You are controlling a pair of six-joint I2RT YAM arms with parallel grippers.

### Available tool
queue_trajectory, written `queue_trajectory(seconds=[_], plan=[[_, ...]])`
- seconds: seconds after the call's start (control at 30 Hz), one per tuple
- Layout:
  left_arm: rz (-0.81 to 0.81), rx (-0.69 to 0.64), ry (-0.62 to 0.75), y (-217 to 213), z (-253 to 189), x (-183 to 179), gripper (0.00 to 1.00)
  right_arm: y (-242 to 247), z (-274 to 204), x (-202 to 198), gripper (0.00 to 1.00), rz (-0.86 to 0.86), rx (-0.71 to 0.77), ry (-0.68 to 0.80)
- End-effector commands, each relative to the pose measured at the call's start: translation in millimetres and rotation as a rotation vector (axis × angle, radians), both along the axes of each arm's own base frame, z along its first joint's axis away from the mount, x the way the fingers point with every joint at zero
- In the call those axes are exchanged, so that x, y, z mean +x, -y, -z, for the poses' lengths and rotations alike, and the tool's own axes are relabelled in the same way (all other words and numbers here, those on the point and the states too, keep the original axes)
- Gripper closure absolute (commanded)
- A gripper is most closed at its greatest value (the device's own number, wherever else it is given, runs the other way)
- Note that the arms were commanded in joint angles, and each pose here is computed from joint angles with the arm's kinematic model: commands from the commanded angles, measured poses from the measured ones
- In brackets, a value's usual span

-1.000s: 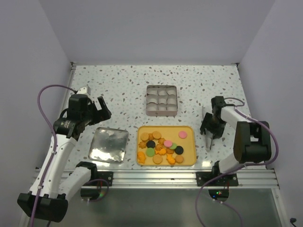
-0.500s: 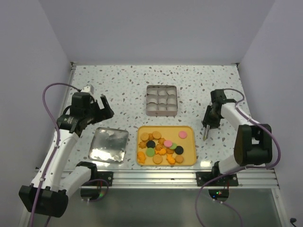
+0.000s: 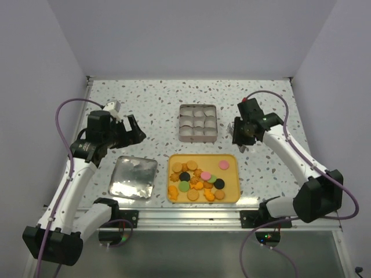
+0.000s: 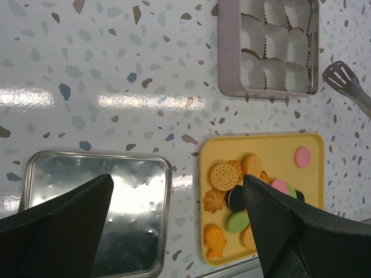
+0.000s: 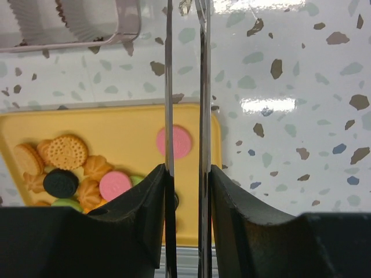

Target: Pack the cookies

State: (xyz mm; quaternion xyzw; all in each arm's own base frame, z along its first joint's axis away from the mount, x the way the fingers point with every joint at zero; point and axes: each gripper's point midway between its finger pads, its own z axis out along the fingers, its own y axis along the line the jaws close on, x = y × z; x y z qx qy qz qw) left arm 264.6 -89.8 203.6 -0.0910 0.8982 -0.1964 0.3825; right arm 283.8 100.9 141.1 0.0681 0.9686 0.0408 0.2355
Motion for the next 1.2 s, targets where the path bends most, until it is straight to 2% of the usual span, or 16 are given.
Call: queue_trajectory(seconds=[0.0,0.23,0.53,0.8,1.17], plan=[[0.081,-0.038,0.126,16,-35,7,0.0,-4,-35,-15,0.64,0.019,0.03,0.039],[0.104,-0.039,0.126,20,-33,2,0.0,-16,-68,-43,0.63,-0.019,0.109,0.064],[0.1,-0.057,0.126,23,-34,0,0.0,-63,-90,-98,0.56,-0.205,0.273,0.025],[0.094,-0.071,0.122,23,-34,-5,0.0,-106,-76,-140,0.47,-0.372,0.283,-0.043],[0.088,-0.059,0.13,18,-39,-18,0.0,-170,-63,-153,0.45,-0.481,0.32,-0.053]])
